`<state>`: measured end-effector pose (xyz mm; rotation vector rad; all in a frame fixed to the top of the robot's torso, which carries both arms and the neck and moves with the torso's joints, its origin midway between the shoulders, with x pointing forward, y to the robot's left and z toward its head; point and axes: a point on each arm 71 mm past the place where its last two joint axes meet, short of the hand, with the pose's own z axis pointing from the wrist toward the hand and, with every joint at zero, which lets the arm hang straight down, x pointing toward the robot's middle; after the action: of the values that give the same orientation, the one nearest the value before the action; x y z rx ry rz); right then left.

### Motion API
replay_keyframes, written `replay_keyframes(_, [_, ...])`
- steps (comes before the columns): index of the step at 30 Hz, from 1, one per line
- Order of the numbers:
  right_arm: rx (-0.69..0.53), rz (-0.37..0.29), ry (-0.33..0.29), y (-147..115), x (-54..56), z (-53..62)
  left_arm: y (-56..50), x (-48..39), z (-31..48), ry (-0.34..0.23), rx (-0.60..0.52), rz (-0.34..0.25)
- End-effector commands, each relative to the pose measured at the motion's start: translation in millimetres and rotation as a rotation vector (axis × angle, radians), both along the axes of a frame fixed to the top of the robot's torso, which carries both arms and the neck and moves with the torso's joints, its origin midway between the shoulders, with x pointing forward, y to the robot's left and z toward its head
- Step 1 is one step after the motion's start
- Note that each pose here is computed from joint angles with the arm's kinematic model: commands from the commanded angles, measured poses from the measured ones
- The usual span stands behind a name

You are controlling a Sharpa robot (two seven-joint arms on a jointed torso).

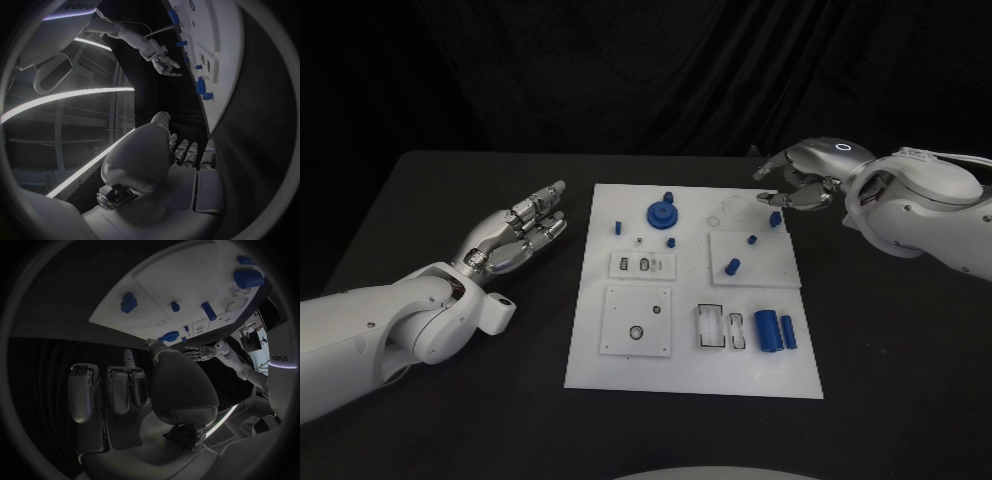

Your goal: Assemble the parts on the task board

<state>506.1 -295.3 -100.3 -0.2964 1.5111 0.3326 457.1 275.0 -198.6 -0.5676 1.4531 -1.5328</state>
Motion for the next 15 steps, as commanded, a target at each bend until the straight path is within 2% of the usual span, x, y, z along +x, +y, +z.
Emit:
replay_keyframes(1, [-0.009,-0.048,0.024,-8.1,-0.8,-4.8,-2.3,-2.0,3.9,-0.052,-0.032,-0.029])
replay_keyframes(15, [0.000,-0.082,0.046,-26.8,-13.3,-16.0,-2.7,-1.9,3.5,-0.051,-0.033,-0.031])
